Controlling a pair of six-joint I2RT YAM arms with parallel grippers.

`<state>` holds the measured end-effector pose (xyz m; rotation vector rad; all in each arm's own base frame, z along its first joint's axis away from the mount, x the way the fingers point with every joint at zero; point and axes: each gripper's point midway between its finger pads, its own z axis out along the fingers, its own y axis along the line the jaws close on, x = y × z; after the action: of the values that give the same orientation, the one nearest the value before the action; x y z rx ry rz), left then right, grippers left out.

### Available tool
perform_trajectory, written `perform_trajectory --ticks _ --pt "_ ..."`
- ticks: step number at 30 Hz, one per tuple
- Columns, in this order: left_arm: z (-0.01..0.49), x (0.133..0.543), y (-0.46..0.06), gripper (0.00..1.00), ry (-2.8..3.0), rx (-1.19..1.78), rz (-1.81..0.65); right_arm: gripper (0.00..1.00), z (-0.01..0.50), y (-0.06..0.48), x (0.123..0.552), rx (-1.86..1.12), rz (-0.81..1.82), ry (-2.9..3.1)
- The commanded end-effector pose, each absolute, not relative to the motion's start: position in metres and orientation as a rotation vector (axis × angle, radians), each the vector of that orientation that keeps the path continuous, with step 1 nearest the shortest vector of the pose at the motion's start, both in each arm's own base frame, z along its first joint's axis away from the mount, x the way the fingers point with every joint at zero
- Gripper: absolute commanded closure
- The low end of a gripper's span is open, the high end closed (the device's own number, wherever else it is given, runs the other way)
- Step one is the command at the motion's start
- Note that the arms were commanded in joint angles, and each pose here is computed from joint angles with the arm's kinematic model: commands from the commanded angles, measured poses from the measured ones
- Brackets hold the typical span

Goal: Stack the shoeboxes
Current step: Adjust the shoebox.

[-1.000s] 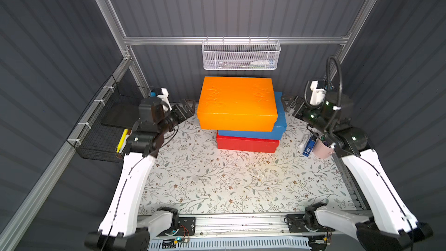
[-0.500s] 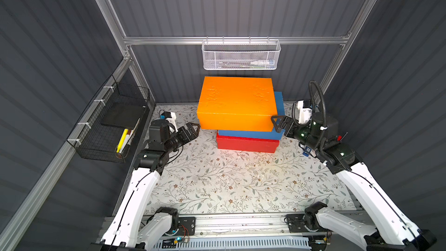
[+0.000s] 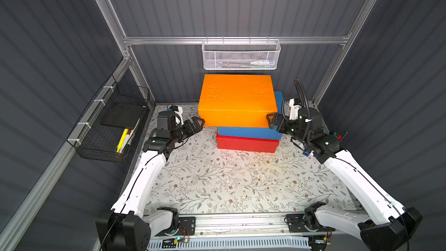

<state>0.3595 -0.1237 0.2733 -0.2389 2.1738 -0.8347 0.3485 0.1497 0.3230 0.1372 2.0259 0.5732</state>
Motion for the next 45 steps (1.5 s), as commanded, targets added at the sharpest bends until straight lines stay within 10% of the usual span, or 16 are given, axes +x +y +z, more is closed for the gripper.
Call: perform_trajectory --ticks 1,27,45 --pt "0.288 0.373 -0.128 0.01 2.140 -0.186 -0.844 0.01 0.342 0.146 0.357 0.137 0.529 1.962" --pt "0.357 0.376 -0.124 0.01 2.022 -0.141 -0.814 0.01 0.369 0.122 0.336 0.198 0.568 1.874" --pt "0.376 0.485 -0.162 0.01 2.055 -0.049 -0.931 0.03 0.314 0.008 0.387 0.609 0.677 1.897"
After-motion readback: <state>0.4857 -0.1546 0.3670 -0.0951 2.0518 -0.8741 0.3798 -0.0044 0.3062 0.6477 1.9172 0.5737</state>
